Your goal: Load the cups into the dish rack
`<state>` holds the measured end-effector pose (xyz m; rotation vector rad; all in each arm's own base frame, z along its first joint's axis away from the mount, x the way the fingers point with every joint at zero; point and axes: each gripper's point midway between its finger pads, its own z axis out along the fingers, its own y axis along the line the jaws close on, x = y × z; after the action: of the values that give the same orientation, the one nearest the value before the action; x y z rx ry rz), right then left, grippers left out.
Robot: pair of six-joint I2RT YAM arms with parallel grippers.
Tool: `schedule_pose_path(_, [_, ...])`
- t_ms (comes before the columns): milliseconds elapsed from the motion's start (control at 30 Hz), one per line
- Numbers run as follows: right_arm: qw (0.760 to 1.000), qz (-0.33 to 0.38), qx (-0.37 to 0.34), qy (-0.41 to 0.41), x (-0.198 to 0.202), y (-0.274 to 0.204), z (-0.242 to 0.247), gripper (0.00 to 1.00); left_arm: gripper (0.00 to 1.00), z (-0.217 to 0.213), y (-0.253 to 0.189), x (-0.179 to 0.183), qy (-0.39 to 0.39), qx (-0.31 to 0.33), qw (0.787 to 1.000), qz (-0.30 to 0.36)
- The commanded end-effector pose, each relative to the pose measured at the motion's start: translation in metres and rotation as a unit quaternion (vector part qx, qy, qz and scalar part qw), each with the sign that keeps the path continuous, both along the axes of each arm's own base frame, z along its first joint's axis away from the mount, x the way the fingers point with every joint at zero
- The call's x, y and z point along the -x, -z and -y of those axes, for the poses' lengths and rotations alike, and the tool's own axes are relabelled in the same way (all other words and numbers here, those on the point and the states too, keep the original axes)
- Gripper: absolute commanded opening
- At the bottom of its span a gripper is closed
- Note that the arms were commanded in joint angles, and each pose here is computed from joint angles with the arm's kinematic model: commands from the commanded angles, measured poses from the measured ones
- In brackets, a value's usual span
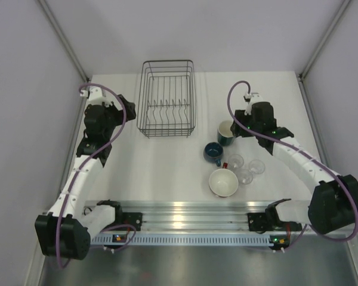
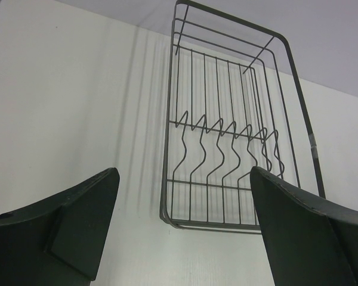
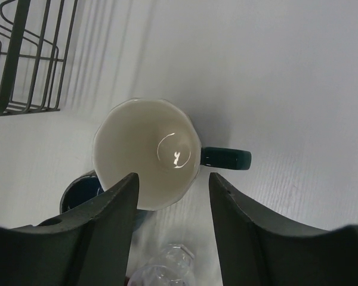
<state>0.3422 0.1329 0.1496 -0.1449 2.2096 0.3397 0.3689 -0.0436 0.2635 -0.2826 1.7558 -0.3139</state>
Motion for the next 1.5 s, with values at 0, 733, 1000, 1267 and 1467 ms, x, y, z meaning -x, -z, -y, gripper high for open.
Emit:
schedule_pose_path(0, [1.0,0.004,-0.003,0.022,-0.01,-0.013,-0.004,0.5,0.97,0.003,-0.006,-0.002,0.011,-0.008,1.0,0.018])
schedule_pose_path(733, [0.996,-0.065,0.026,0.064,-0.009,0.023,-0.009,0.42,0.97,0.001,-0.005,-0.001,0.012,-0.021,1.0,0.019])
schedule_pose_path(1000, [0.994,-0.079,0.035,0.064,-0.017,0.035,-0.013,0.33,0.97,0.001,-0.003,-0.002,0.012,-0.026,0.999,0.016])
schedule_pose_path(1267, [0.992,-0.091,0.049,0.069,-0.02,0.046,-0.012,0.05,0.98,0.001,-0.004,-0.002,0.014,-0.028,0.999,0.017])
schedule_pose_path(1467, [0.991,-0.091,0.06,0.08,-0.02,0.05,-0.006,0.0,0.98,0.001,-0.005,-0.002,0.015,-0.027,0.999,0.018])
